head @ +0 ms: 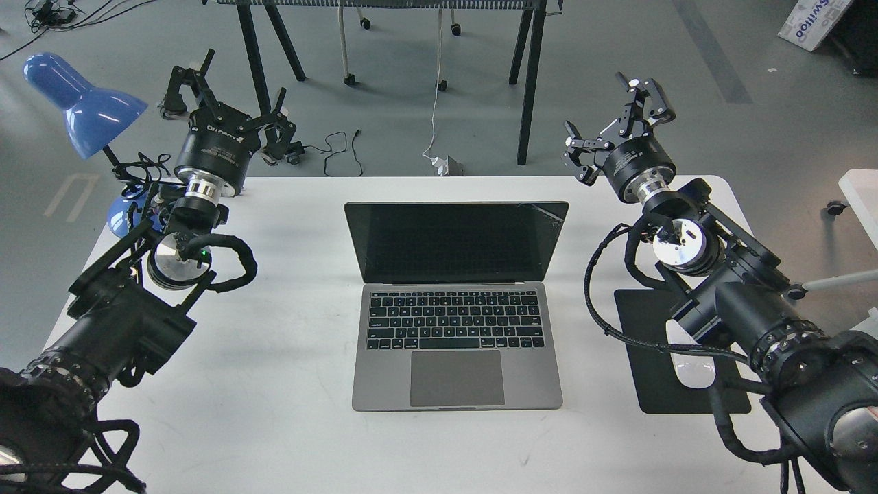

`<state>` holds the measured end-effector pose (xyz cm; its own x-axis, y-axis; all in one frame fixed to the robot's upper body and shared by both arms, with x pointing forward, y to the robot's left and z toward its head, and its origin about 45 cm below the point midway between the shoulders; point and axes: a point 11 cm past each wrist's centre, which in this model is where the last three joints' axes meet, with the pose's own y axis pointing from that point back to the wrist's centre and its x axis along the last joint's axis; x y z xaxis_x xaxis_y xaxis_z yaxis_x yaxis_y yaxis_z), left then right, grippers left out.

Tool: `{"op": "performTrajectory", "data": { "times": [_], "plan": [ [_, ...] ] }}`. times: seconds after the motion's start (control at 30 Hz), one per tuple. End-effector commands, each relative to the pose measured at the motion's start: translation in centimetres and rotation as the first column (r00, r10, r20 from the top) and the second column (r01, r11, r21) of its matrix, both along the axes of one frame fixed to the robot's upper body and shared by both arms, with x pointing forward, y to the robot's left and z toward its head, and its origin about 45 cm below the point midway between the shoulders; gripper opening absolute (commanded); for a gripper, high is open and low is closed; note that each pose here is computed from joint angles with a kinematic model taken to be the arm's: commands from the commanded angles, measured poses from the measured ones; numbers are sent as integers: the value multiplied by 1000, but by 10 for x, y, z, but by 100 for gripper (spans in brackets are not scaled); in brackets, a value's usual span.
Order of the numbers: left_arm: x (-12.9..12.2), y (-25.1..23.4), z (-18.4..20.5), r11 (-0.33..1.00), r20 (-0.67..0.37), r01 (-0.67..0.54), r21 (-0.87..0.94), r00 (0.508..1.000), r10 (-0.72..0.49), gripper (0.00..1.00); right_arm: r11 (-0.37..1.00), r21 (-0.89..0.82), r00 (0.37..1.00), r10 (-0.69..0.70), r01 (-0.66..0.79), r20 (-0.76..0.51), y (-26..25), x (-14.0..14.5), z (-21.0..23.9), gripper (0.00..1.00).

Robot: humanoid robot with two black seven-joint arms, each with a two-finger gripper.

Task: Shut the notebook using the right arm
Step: 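Move the right gripper toward the top edge of the laptop screen, then push the laptop screen down toward the keyboard with the right gripper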

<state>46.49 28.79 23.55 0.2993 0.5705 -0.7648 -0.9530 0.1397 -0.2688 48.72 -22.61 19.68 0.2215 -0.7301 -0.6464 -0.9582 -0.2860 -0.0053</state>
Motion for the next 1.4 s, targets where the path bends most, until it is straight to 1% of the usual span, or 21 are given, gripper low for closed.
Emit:
{"op": "performTrajectory", "data": {
  "times": [0.0,0.2,0.3,0.47,0.67,0.8,1.0,1.23,1.37],
  "plan": [
    [0,0,0,1000,0,-1,1,1000,1,100,999,-14,999,52,-52,-8,15,-5,-5,100],
    [0,1,-1,1000,-2,-1,1,1000,1,100,982,-16,982,187,-187,6,42,-28,-13,100],
    [0,1,-1,1000,-2,-1,1,1000,1,100,976,-23,976,217,-217,9,31,-41,-15,100],
    [0,1,-1,1000,-2,-1,1,1000,1,100,954,-64,956,293,-293,-7,32,-64,-24,100],
    [0,1,-1,1000,-2,-1,1,1000,1,100,930,-124,938,343,-346,-42,23,-81,-35,100],
    [0,1,-1,1000,-2,-1,1,1000,1,100,899,-192,919,382,-394,-97,17,-93,-50,100],
    [0,1,-1,1000,-2,-1,1,1000,1,100,880,-227,909,395,-416,-134,10,-100,-59,100],
    [0,1,-1,1000,-2,-1,1,1000,1,100,789,-324,853,477,-523,-213,19,-123,-86,100],
    [0,1,0,1000,-1,-2,0,1000,2,100,769,-336,839,492,-544,-233,21,-129,-93,100]
  ]
}}
